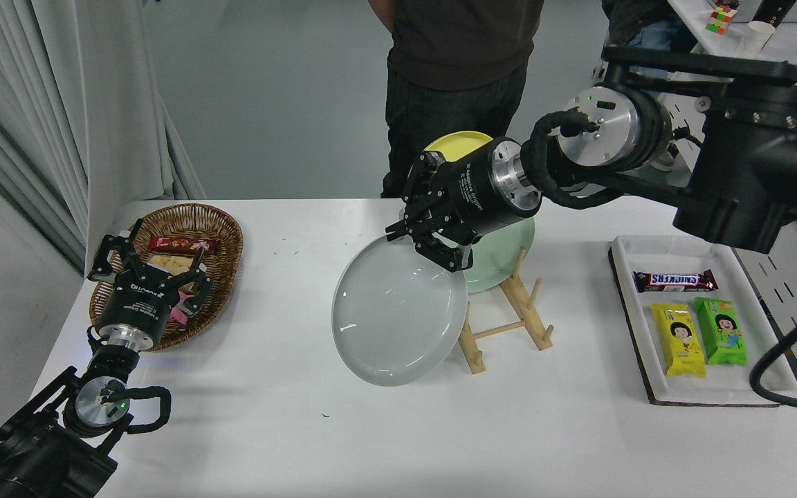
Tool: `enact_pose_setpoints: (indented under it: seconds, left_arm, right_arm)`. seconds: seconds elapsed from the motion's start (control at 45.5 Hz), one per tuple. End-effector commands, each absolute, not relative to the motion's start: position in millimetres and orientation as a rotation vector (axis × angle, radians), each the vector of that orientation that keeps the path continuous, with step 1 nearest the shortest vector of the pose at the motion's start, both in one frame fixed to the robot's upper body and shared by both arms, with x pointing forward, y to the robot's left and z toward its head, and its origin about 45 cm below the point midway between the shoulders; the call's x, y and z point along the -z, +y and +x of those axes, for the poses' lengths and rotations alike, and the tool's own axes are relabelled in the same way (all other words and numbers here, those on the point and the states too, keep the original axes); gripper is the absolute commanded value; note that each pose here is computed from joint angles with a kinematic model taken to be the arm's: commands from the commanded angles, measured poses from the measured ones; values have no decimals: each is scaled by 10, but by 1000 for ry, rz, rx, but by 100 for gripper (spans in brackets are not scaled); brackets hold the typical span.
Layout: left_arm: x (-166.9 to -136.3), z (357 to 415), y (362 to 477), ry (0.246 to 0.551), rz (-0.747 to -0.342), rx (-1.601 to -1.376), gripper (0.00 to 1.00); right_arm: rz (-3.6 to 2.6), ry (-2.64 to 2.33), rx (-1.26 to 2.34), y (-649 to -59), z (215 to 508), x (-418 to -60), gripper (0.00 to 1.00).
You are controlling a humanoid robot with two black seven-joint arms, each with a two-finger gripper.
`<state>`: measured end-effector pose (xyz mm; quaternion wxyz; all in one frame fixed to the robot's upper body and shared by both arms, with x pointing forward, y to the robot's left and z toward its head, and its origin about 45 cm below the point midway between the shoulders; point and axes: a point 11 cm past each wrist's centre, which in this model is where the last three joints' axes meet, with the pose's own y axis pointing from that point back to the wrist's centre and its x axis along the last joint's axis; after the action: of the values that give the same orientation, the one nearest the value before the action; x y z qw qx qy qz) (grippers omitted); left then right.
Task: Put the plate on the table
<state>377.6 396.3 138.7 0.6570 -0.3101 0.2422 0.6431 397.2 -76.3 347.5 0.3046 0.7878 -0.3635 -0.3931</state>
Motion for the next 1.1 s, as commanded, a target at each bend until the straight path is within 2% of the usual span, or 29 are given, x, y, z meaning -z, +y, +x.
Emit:
enact_pose_setpoints:
  seconds: [0.0, 0.593, 1.077]
  left_arm:
    - [-1386, 3776, 3959, 549, -703, -1457, 98]
    - [-1385, 3776, 3959, 549, -703, -1457, 98]
    - [-1388, 3776, 3966, 548, -702, -1457, 98]
  right_arm:
    - [2023, -983, 1060, -714, 3978, -3192, 0]
    - [1862, -1142, 1166, -529, 3923, -2921, 0]
    - [1760, -1282, 1147, -570, 3936, -2976, 0]
